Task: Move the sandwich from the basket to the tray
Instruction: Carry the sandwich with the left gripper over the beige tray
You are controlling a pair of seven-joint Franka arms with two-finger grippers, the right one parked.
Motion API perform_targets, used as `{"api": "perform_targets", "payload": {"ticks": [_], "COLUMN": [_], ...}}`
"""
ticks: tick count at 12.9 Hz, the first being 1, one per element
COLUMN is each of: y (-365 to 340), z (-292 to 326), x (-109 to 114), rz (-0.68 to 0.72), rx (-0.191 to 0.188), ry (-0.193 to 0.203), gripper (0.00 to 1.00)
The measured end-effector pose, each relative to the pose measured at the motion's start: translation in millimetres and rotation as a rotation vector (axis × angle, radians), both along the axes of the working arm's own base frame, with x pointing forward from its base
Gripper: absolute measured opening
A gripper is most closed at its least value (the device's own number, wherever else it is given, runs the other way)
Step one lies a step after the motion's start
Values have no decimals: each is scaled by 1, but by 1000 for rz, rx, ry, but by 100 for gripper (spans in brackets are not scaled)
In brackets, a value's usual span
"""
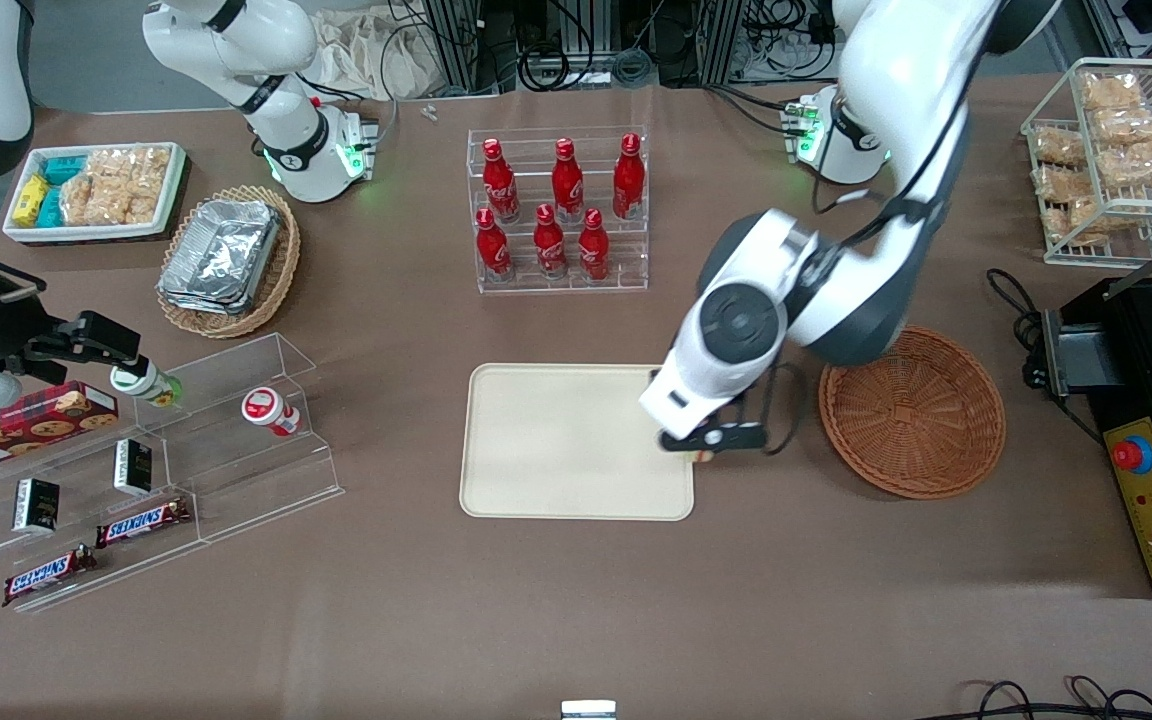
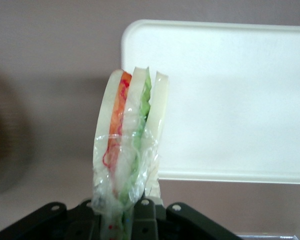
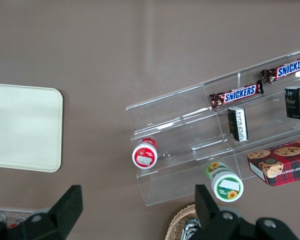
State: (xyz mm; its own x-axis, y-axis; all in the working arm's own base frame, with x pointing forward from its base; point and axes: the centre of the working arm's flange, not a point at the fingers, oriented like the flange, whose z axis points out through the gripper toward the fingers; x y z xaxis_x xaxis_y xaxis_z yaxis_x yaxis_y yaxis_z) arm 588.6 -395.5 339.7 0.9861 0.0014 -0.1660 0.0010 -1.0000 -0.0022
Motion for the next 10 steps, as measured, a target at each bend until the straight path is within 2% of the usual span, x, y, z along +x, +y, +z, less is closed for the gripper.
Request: {"api": "perform_targets", "payload": {"ticks": [1, 5, 10], "y": [-12, -29, -28], "z": [-26, -89, -110], "x": [-3, -5, -2], "rz": [-12, -20, -13], "rx": [-1, -14, -16], "ry": [13, 24, 28], "gripper": [17, 17, 17]}}
